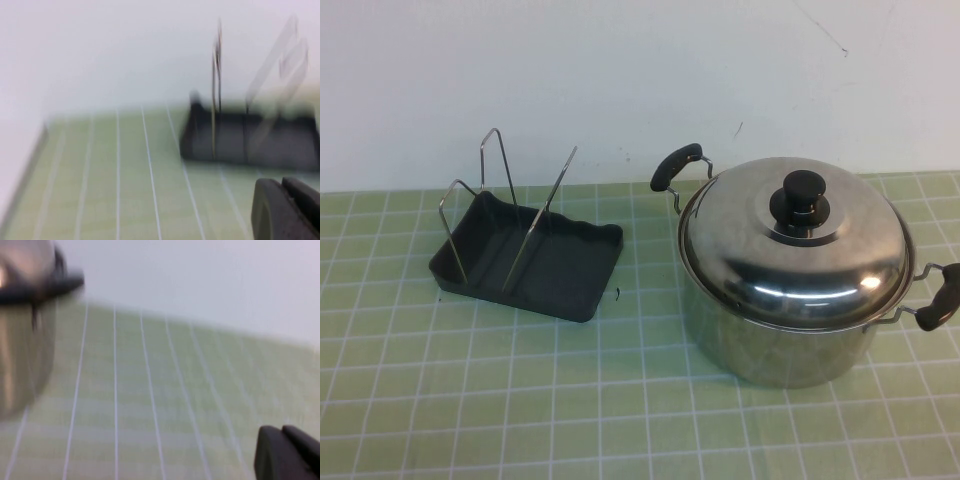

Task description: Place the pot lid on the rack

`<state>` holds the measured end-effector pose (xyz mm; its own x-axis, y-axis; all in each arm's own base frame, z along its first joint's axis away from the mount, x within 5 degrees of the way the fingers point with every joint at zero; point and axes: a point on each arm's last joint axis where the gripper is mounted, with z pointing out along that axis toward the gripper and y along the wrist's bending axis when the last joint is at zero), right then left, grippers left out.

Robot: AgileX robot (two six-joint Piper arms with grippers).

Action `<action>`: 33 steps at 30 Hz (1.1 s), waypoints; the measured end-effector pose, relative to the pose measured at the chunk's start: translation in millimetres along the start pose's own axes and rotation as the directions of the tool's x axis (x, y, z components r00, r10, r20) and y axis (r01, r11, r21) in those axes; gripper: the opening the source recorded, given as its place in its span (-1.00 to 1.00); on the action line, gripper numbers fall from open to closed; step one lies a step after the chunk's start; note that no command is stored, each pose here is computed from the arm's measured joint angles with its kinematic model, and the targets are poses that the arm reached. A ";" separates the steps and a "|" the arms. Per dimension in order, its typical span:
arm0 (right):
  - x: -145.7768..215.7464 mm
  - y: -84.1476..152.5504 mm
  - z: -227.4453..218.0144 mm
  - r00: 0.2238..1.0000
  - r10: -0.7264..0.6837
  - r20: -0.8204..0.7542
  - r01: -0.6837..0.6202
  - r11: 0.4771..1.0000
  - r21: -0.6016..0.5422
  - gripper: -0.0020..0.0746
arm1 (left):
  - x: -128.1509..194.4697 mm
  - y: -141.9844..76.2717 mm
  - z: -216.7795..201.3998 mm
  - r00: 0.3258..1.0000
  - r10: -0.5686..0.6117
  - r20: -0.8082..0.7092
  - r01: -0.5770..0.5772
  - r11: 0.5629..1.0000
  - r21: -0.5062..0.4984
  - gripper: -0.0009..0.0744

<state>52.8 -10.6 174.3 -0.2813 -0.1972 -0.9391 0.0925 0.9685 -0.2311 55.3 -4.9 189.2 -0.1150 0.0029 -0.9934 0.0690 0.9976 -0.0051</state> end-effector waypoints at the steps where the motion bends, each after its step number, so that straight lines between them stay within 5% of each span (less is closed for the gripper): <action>1: -5.0 -0.2 -0.1 0.998 0.000 0.055 0.000 1.000 0.003 -0.95 | -6.4 0.8 -0.2 0.998 -0.008 0.070 0.009 1.000 -0.008 -0.98; 5: -31.1 -1.5 -5.5 0.940 -0.005 0.342 -0.001 1.000 0.017 -0.95 | -32.0 5.2 -5.9 0.935 -0.031 0.353 0.050 0.998 -0.043 -0.98; 10: -59.4 -2.5 -22.1 0.757 -0.019 0.653 -0.004 0.999 0.033 -0.95 | -58.8 10.9 -22.3 0.759 -0.012 0.651 0.088 0.993 -0.083 -0.99; 16: -75.3 -6.4 -40.4 0.552 0.067 0.831 -0.095 0.995 -0.016 -0.95 | -69.2 13.1 -33.3 0.634 -0.042 0.772 0.138 0.989 -0.059 -0.98; 22: -74.4 -12.0 -37.1 0.591 0.156 0.791 -0.192 0.980 -0.050 -0.95 | -68.9 12.1 -32.7 0.608 -0.216 0.764 0.240 0.967 0.083 -0.98; 27: -98.9 -13.7 -46.5 0.697 -0.006 0.717 -0.033 0.999 0.041 -0.95 | -57.6 9.9 -21.2 0.686 -0.379 0.621 0.358 0.919 0.165 -0.98; 33: -144.1 -20.8 -52.4 0.705 -0.134 0.697 0.089 0.991 0.101 -0.95 | -55.1 9.4 -19.1 0.719 -0.354 0.598 0.341 0.930 0.140 -0.98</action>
<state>41.3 5.6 327.7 0.4547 -0.3745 -0.8081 0.1631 0.9270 -0.3378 43.3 5.6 246.0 0.4850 -0.3924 -0.7815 0.1638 0.9186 -0.3596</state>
